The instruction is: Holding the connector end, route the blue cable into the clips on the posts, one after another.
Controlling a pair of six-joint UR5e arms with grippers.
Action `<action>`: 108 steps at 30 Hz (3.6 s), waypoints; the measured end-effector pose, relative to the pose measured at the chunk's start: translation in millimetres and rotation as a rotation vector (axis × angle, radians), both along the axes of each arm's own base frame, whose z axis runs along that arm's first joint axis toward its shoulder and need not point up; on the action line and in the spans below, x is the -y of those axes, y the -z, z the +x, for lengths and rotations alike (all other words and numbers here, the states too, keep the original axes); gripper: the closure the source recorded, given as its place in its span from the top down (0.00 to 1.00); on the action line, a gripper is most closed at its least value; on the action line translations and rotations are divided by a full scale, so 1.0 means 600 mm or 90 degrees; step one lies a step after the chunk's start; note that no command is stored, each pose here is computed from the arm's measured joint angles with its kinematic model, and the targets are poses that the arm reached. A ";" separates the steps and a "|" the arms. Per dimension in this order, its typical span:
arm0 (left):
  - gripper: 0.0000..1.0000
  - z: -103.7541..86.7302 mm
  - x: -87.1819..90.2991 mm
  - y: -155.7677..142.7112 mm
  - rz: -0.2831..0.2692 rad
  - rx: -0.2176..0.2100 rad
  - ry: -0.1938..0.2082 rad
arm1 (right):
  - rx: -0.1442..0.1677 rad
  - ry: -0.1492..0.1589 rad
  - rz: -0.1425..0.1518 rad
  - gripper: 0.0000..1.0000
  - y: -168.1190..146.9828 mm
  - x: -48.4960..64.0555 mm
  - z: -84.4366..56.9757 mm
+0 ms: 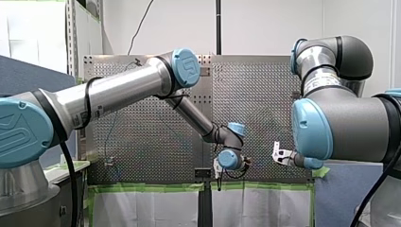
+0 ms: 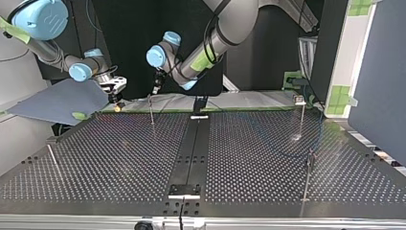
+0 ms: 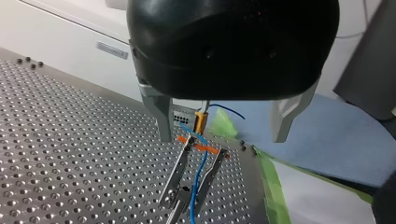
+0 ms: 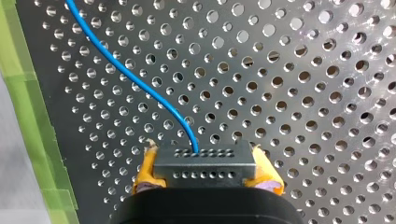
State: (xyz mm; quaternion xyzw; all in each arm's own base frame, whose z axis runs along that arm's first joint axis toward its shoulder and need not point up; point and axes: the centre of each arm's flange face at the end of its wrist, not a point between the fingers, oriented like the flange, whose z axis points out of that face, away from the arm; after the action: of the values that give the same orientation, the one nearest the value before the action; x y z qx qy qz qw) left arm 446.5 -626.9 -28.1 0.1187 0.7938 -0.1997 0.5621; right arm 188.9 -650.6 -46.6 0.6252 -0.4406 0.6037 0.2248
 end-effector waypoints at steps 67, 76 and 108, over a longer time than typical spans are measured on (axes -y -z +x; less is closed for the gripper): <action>1.00 -0.107 -0.291 -0.329 -0.053 -0.026 -0.131 | -0.020 0.028 -0.009 0.00 -0.003 0.007 -0.002; 1.00 -0.117 -0.337 -0.360 -0.082 -0.022 -0.125 | -0.028 0.045 -0.005 0.00 -0.001 0.007 -0.006; 1.00 -0.271 -0.464 -0.426 -0.081 0.007 -0.136 | -0.101 0.126 -0.021 0.00 -0.092 -0.026 -0.060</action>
State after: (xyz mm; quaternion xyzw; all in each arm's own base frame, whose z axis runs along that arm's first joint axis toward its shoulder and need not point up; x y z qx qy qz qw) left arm 283.6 -348.7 227.6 -0.0015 0.7845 -0.1882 0.5909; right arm 153.1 -635.0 8.3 0.6207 -0.4708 0.5344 0.3278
